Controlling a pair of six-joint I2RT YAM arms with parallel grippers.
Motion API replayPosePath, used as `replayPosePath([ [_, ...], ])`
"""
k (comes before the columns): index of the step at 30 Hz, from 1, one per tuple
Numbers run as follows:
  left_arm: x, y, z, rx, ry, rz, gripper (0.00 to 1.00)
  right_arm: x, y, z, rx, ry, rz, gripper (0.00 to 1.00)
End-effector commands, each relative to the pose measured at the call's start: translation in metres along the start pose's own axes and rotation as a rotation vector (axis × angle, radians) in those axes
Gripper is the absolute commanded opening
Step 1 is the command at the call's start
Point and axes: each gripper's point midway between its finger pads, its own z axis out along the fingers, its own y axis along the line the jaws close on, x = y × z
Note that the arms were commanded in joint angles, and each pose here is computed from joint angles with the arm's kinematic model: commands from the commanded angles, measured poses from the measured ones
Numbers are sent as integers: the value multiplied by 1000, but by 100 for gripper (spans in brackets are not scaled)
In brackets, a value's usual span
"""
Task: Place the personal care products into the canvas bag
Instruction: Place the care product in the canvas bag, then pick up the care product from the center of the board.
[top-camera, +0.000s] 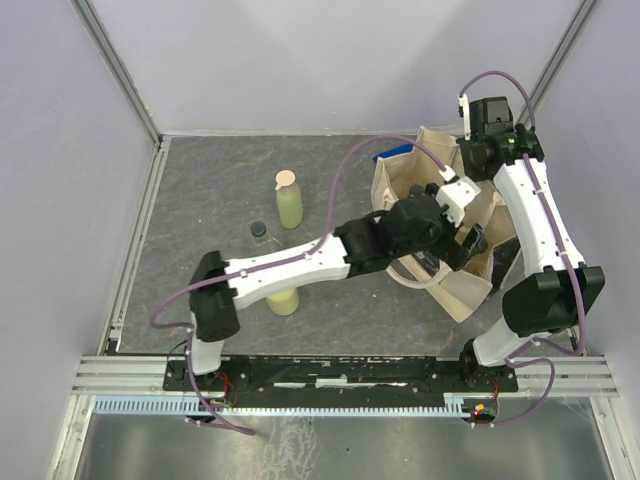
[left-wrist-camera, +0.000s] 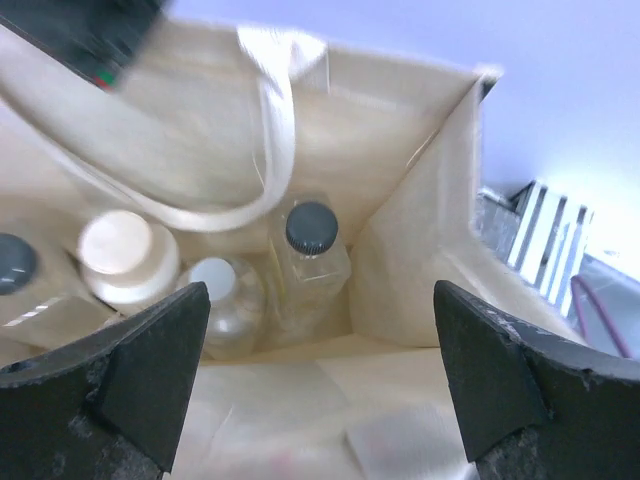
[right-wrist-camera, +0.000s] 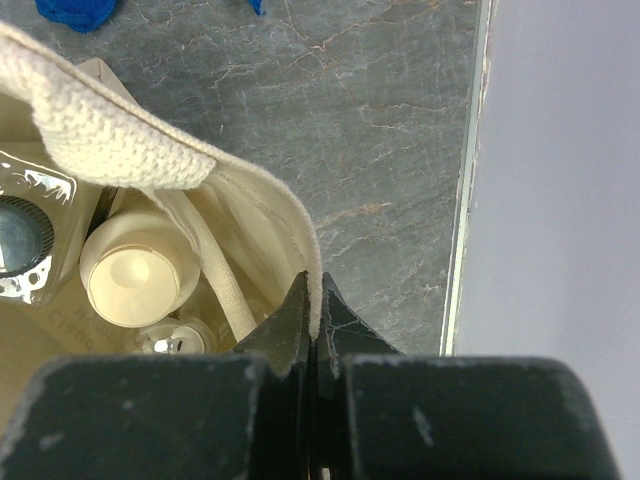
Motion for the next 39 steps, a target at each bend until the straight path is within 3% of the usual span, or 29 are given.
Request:
replayPosePath([
  [1,-87,9,-65,-70,-165,53,98,-16,-15,-11,35,-77,29,0],
  [8,-111,67,-106,-241,-159,-13,99,-14,-13,-9,28,-70,28,0],
  [20,-64,276,-198,-761,47,-273,100,-13,-14,-12,25,-73,33,0],
  [25,-29,314,-214,-867,163,-287,100,-12,-14,-9,26,-66,33,0],
  [39,69,384,-217,-938,402,-379,99,-9,-10,3,14,-35,26,0],
])
